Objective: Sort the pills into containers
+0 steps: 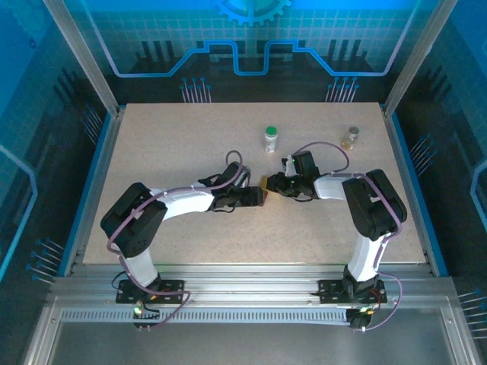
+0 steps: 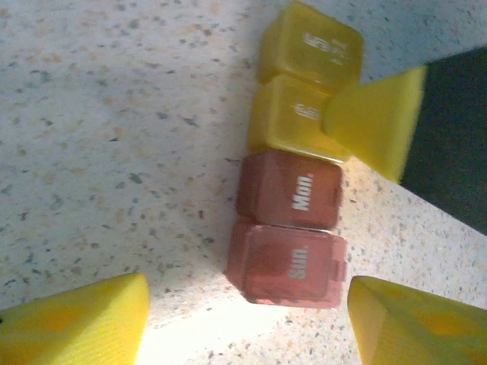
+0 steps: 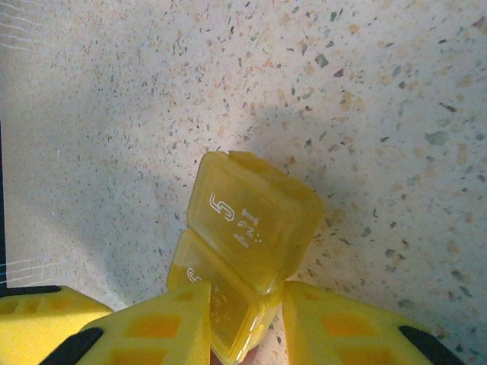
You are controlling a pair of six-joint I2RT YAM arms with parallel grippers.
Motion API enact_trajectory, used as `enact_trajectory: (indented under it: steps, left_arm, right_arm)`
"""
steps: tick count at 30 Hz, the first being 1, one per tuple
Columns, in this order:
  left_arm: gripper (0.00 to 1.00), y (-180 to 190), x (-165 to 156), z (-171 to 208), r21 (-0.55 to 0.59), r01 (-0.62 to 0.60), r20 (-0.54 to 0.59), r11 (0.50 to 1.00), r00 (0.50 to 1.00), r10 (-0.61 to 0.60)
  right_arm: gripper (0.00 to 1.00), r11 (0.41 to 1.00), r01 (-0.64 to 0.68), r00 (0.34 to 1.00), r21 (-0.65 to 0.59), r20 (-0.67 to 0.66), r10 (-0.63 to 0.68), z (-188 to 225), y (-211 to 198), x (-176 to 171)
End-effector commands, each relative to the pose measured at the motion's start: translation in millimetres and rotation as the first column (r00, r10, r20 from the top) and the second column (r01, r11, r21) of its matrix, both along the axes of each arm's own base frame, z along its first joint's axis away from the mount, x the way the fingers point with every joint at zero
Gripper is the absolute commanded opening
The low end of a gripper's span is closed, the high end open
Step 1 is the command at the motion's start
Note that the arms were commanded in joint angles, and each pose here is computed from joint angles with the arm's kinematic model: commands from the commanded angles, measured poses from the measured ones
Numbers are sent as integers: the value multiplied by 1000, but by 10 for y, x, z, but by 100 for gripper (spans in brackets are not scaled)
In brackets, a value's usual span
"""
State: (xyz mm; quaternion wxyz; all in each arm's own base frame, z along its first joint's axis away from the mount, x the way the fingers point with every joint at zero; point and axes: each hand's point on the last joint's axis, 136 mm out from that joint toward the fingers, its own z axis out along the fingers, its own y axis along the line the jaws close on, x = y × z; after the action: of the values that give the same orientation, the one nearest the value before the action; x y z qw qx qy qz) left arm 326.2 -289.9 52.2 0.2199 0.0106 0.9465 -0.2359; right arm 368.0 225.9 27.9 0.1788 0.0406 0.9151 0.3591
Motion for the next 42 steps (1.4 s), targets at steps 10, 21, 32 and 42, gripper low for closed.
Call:
enact_trajectory:
  steps: [10,21,32,42]
  left_arm:
    - [78,-80,23,-85,132,48,44,990,998,-54]
    - [87,-90,53,-157,211,37,57,977,997,-51]
    - [85,70,133,-53,260,-18,86,965,996,-4]
    - [85,142,211,189,241,-52,130,969,991,21]
  right_arm:
    - [30,995,6,995,-100,-100,-16,-330,-123,-192]
    - [30,996,8,994,-90,-105,-17,-338,-110,-204]
    - [30,996,8,994,-90,-104,-17,-342,-106,-190]
    - [30,996,8,994,-90,-110,-18,-363,-108,-192]
